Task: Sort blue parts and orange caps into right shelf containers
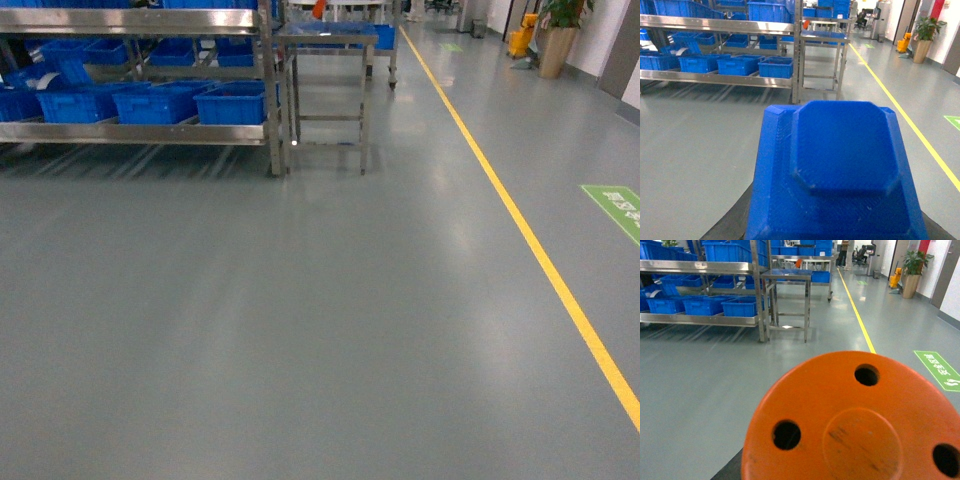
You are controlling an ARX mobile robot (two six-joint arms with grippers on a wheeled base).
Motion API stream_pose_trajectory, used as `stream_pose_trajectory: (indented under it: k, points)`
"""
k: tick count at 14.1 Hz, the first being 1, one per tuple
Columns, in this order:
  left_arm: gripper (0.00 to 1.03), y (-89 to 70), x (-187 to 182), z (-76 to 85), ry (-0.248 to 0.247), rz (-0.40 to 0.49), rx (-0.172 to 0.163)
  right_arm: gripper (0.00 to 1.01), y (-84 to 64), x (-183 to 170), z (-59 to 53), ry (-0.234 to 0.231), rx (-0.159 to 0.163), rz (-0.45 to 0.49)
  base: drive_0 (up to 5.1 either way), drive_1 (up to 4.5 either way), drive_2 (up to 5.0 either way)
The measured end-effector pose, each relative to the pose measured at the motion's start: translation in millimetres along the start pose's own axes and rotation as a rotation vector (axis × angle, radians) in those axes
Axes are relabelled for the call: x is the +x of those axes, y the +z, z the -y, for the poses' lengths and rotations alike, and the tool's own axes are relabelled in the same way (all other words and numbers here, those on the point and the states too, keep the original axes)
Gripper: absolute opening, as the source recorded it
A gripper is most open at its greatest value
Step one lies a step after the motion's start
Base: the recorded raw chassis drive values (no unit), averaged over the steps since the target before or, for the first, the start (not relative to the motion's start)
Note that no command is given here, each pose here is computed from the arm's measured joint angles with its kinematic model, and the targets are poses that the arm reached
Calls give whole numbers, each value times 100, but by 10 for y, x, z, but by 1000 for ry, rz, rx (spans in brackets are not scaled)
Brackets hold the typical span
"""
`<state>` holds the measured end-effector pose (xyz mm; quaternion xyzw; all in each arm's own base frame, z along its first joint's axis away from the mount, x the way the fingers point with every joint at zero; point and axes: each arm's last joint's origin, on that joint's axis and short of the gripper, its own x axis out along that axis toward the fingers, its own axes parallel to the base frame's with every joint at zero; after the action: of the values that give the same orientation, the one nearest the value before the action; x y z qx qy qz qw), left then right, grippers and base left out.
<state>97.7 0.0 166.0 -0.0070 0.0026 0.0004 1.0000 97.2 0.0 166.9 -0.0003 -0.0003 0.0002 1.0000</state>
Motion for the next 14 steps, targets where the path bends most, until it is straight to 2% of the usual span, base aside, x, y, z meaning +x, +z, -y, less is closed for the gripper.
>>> stream_pose_trajectory:
  k: [14]
  points:
    - [42,-2,0,0,0,-2,0,44,1,0,0,0,0,2,-1,423,-425]
